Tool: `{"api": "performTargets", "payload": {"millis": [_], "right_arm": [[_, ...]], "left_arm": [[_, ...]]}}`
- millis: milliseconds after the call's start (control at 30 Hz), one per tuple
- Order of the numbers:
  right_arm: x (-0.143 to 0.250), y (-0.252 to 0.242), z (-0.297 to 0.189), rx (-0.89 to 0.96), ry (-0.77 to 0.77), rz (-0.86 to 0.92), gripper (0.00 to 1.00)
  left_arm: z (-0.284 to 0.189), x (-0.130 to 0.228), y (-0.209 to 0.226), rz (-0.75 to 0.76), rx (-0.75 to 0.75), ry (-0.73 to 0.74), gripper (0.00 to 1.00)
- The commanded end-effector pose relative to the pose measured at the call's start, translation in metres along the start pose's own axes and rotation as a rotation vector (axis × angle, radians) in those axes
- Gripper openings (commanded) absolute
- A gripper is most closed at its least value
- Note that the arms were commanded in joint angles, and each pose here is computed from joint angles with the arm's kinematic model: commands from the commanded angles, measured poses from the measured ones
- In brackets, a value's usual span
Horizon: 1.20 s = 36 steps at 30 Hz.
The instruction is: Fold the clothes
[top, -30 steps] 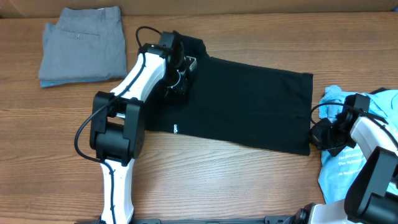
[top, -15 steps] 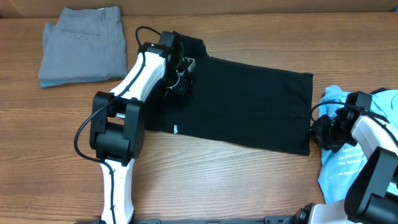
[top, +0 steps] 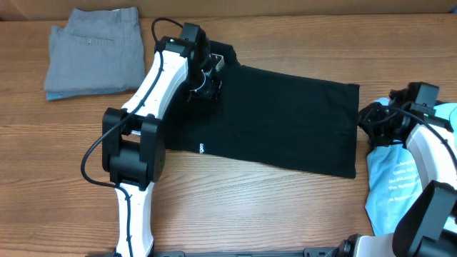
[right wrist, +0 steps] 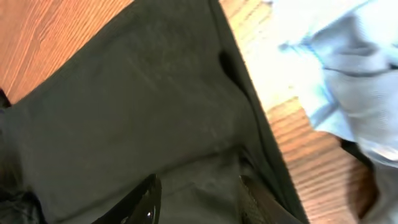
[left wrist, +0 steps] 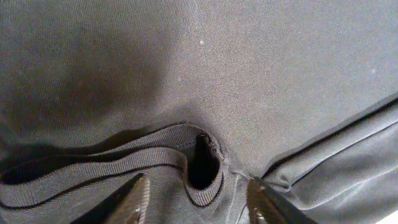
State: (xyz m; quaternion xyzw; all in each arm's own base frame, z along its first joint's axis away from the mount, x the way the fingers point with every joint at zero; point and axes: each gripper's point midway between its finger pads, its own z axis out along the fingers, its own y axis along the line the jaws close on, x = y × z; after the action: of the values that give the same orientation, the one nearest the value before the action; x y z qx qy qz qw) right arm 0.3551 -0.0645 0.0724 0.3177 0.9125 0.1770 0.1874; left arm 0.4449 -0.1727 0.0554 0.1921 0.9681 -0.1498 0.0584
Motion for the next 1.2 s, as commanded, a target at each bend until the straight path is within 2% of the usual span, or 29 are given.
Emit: {"api": "performTargets", "payload": {"millis": [0, 100, 233, 400, 467, 567, 867, 967, 1067, 1167], "right_arm": [[0.001, -0.01, 0.018, 0.061, 0.026, 0.025, 0.41], [0.008, -0.016, 0.033, 0.065, 0.072, 0.048, 0.4], [0.016, -0.015, 0.044, 0.039, 0.119, 0.061, 0.31], [0.017, -0.017, 0.045, 0.042, 0.124, 0.063, 0.28], [0.016, -0.016, 0.046, 0.042, 0.12, 0.062, 0.2], [0.016, -0.017, 0.046, 0.046, 0.121, 0.064, 0.04], [-0.004, -0.019, 0.012, 0.036, 0.026, 0.118, 0.04], [-0.007, -0.021, 0.002, 0.061, -0.002, 0.116, 0.04], [-0.005, -0.029, -0.001, 0.105, -0.005, 0.121, 0.04], [-0.005, -0.03, -0.001, 0.11, -0.006, 0.121, 0.04]], "left_arm": [[-0.007, -0.003, -0.003, 0.014, -0.009, -0.013, 0.55], [-0.001, 0.004, -0.003, 0.01, -0.008, 0.009, 0.55], [0.005, 0.012, -0.002, 0.003, -0.006, 0.032, 0.55], [0.006, 0.013, -0.002, 0.002, -0.005, 0.037, 0.56], [0.006, 0.013, -0.002, 0.003, -0.005, 0.036, 0.55], [0.006, 0.013, -0.002, 0.002, -0.004, 0.036, 0.55], [0.008, 0.013, -0.011, 0.013, 0.02, 0.038, 0.54], [0.008, 0.012, -0.012, 0.016, 0.019, 0.034, 0.49], [0.008, 0.01, -0.012, 0.019, 0.019, 0.026, 0.38], [0.008, 0.009, -0.012, 0.02, 0.019, 0.024, 0.18]]}}
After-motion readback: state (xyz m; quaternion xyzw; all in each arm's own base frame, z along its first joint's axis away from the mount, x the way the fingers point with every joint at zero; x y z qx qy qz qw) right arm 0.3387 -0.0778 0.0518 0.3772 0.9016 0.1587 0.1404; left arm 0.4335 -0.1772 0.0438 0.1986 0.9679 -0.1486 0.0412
